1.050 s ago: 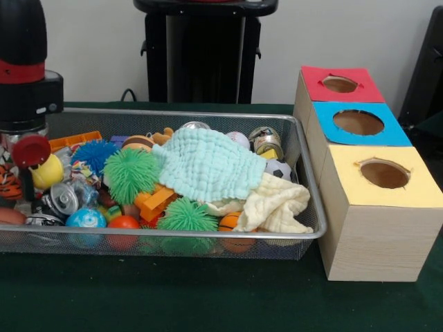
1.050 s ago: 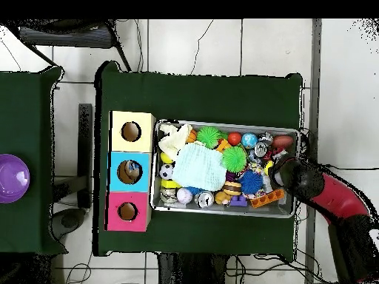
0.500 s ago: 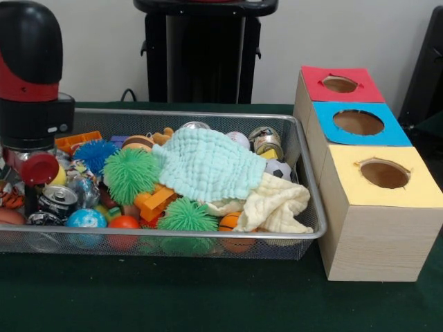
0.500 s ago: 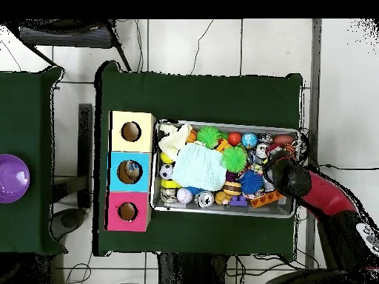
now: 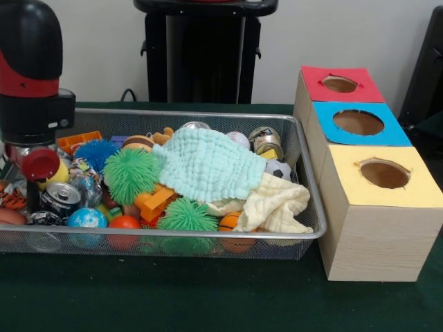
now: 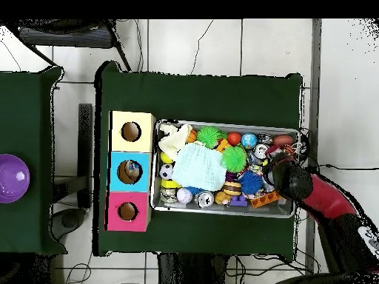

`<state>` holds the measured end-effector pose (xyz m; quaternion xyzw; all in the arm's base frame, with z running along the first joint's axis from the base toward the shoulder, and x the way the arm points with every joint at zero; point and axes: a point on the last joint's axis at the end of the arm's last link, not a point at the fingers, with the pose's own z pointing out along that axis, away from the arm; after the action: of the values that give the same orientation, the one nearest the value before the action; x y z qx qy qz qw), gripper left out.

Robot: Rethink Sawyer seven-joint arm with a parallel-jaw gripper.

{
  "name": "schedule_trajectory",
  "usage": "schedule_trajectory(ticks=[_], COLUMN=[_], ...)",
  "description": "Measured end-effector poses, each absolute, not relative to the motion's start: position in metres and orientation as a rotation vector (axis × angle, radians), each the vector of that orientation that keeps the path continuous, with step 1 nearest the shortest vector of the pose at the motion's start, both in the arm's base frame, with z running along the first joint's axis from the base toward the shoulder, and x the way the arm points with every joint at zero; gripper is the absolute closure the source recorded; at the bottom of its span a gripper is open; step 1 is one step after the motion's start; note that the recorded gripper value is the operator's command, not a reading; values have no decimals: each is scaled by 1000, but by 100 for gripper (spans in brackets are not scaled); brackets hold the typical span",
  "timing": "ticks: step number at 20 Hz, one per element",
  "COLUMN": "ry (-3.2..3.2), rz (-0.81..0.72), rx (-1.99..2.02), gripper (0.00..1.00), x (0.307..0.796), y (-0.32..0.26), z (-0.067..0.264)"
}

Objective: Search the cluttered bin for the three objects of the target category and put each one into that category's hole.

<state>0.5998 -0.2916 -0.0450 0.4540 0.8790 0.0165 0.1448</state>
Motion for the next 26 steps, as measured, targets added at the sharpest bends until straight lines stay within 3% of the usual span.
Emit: schedule_trajectory(ticks=[13,26], ry=[2531,2553], rz=[167,191], rx=[1461,1436], gripper=[100,100], x=[576,574], y=[-276,-250], z=[-8,-1])
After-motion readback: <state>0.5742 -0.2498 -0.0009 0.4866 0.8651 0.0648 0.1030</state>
